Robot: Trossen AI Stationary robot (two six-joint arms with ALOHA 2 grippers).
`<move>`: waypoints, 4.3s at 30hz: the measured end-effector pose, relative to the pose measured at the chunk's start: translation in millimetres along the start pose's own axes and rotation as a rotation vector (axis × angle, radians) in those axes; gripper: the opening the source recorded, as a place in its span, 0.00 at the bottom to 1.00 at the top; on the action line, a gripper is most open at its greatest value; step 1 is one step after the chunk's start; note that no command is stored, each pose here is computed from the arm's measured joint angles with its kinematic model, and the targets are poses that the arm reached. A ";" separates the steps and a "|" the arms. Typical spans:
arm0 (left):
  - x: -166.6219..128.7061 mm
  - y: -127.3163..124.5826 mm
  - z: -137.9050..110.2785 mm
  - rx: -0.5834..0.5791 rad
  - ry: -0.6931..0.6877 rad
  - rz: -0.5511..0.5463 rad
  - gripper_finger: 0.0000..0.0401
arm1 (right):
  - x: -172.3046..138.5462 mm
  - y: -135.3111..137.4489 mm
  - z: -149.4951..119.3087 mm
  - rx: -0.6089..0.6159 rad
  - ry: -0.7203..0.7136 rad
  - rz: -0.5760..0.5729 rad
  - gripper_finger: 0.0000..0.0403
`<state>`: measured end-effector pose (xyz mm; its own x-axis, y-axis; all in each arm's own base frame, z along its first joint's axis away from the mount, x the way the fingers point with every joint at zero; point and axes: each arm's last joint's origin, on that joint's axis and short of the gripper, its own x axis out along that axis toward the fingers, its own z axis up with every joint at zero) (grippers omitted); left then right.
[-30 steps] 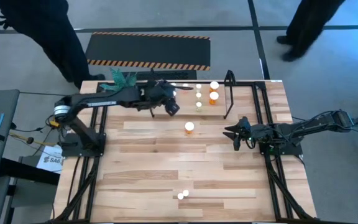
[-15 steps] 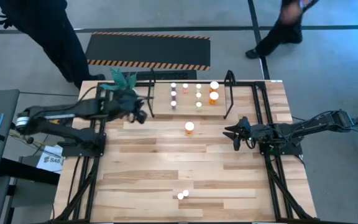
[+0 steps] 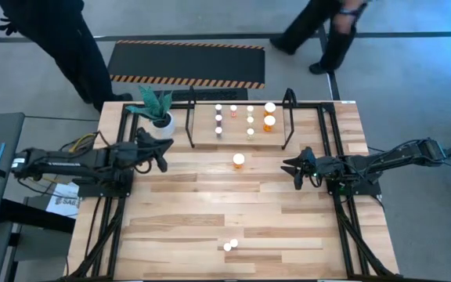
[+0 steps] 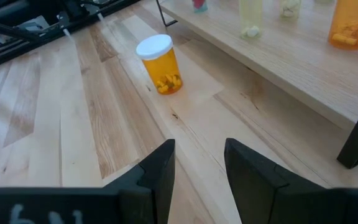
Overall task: Pick and place medicine bottles onto shelf by color
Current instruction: Put the red pill bottle on the shelf
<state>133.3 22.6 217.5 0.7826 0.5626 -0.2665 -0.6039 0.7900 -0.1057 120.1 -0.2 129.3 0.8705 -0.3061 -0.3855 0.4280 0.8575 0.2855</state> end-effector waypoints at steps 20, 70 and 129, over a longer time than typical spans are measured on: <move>1.5 10.3 -52.2 -0.016 -0.001 -0.126 0.03 | 0.0 0.0 0.0 0.000 0.000 0.000 0.40; 5.4 17.3 -79.3 -0.059 0.048 -0.054 0.03 | 0.0 0.0 0.0 0.000 0.000 0.000 0.40; 5.4 17.3 -79.4 -0.065 0.049 -0.053 0.03 | -0.4 58.8 111.7 0.172 -0.159 0.254 0.40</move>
<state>115.0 19.9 138.1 0.8064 0.5067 -0.3049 -0.5716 0.8000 -0.1822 172.1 4.2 244.3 0.9756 -0.1645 -0.1454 0.2161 0.8362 0.5040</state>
